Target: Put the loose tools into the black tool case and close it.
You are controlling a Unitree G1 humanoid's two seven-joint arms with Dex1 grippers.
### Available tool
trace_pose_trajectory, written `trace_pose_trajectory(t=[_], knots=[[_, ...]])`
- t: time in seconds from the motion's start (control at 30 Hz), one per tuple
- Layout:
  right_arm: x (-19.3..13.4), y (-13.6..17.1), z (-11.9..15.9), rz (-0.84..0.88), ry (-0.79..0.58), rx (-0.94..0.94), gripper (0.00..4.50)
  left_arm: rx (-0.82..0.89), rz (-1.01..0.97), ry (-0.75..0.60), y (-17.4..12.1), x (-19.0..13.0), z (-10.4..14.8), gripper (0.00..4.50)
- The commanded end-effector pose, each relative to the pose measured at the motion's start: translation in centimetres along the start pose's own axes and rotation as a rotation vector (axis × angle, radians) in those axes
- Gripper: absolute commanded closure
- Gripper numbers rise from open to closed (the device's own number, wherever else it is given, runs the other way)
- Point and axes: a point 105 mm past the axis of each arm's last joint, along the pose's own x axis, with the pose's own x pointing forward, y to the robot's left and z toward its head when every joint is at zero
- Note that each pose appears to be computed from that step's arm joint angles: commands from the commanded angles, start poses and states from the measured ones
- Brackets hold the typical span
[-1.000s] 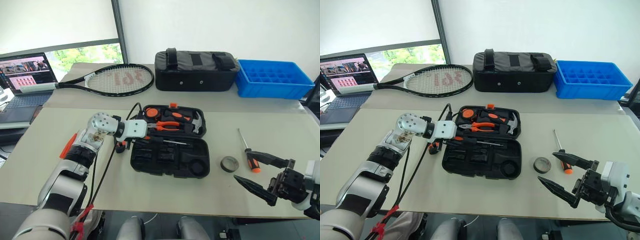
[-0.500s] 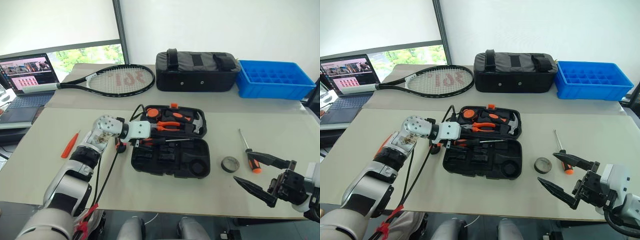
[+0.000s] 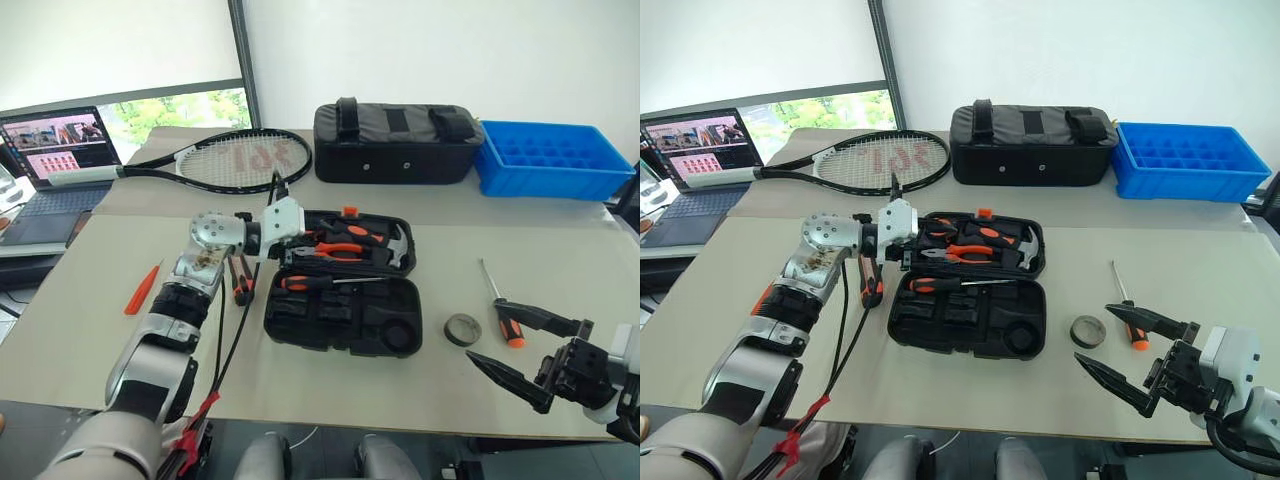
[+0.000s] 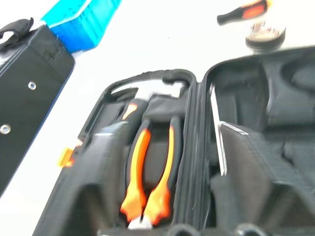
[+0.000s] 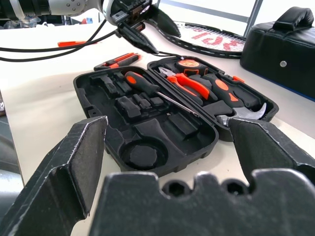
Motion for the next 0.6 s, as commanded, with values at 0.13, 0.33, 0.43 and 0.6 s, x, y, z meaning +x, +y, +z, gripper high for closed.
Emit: trace_pose_trajectory(t=[0.13,0.33,0.43,0.6], knots=[[-0.3,0.1,0.8,0.002,-0.001,-0.034,0.00,-0.065,-0.015,0.030,-1.1,0.7,-2.1,4.41],[-0.3,0.0,0.6,-0.004,0.006,-0.038,0.00,-0.058,-0.062,0.113,-2.4,1.5,-4.1,4.46],[-0.3,0.1,0.6,-0.003,0.007,-0.038,0.00,-0.054,-0.080,0.122,-2.6,1.8,-4.3,4.46],[-0.3,0.1,0.3,-0.003,0.010,-0.038,0.00,0.005,-0.145,0.196,-3.3,2.3,-5.3,4.46]])
